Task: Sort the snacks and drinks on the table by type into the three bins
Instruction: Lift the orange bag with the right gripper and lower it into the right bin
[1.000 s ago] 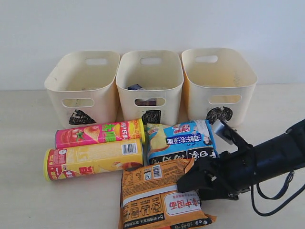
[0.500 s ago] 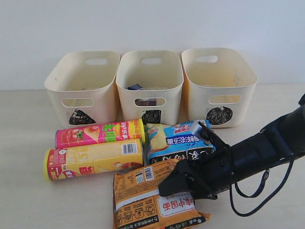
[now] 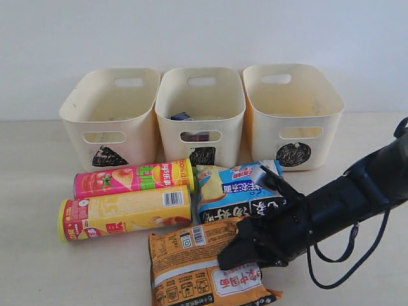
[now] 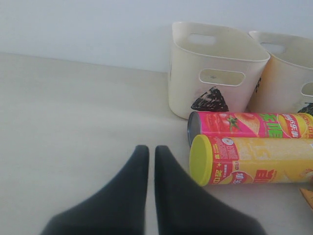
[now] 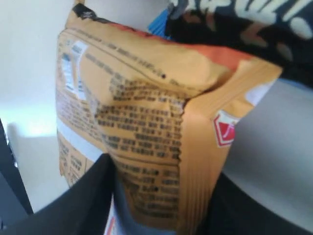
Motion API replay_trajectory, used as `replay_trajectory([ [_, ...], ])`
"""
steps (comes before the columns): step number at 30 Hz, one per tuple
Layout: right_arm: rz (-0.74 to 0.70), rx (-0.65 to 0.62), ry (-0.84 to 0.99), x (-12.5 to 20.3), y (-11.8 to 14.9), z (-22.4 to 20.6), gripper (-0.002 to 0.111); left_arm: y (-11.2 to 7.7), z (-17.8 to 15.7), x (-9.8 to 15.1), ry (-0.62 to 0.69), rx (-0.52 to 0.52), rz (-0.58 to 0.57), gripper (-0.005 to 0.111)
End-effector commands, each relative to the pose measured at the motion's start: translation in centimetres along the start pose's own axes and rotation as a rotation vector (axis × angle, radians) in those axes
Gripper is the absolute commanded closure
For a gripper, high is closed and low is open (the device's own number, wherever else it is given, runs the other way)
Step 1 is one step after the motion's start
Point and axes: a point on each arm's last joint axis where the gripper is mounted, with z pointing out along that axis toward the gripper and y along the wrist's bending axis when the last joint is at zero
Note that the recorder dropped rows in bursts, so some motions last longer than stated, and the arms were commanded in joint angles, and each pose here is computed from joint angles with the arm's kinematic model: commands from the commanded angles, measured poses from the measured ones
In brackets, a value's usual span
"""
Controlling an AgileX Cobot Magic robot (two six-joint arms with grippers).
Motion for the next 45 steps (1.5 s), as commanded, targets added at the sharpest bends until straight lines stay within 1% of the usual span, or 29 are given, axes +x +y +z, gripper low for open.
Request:
replay_trajectory([
  [1,-0.072,0.013,0.024,0.0,0.5,-0.5,0.108,0.0,0.0,0.1,0.003,-0.005,0.006,0.103],
  [4,-0.107,0.000,0.005,-0.3,1.8,-1.4,0.108,0.0,0.0,0.1,0.003,-0.005,0.006,0.103],
  [12,-0.206,-0.046,-0.070,-1.0,6.2,-4.8,0.108,0.0,0.0,0.1,0.003,-0.005,0.006,0.103],
  [18,-0.267,-0.040,-0.120,-1.1,8.7,-6.9,0.108,0.0,0.0,0.1,0.003,-0.005,0.006,0.103],
  [25,-0.324,-0.026,-0.190,-1.0,10.7,-9.0,0.108,0.0,0.0,0.1,0.003,-0.005,0.006,0.103],
  [30,-0.296,0.016,-0.292,-1.4,11.0,-12.2,0.108,0.0,0.0,0.1,0.003,-0.005,0.006,0.103],
  [36,-0.296,0.109,-0.502,-2.9,11.1,-17.2,0.108,0.0,0.0,0.1,0.003,-0.005,0.006,0.103],
  [40,-0.271,0.177,-0.649,-4.4,11.0,-19.5,0.108,0.0,0.0,0.1,0.003,-0.005,0.006,0.103],
  [43,-0.261,0.290,-0.747,-5.5,10.7,-20.8,0.108,0.0,0.0,0.1,0.003,-0.005,0.006,0.103],
  [45,-0.231,0.394,-0.833,-6.2,10.1,-21.8,0.108,0.0,0.0,0.1,0.003,-0.005,0.006,0.103],
])
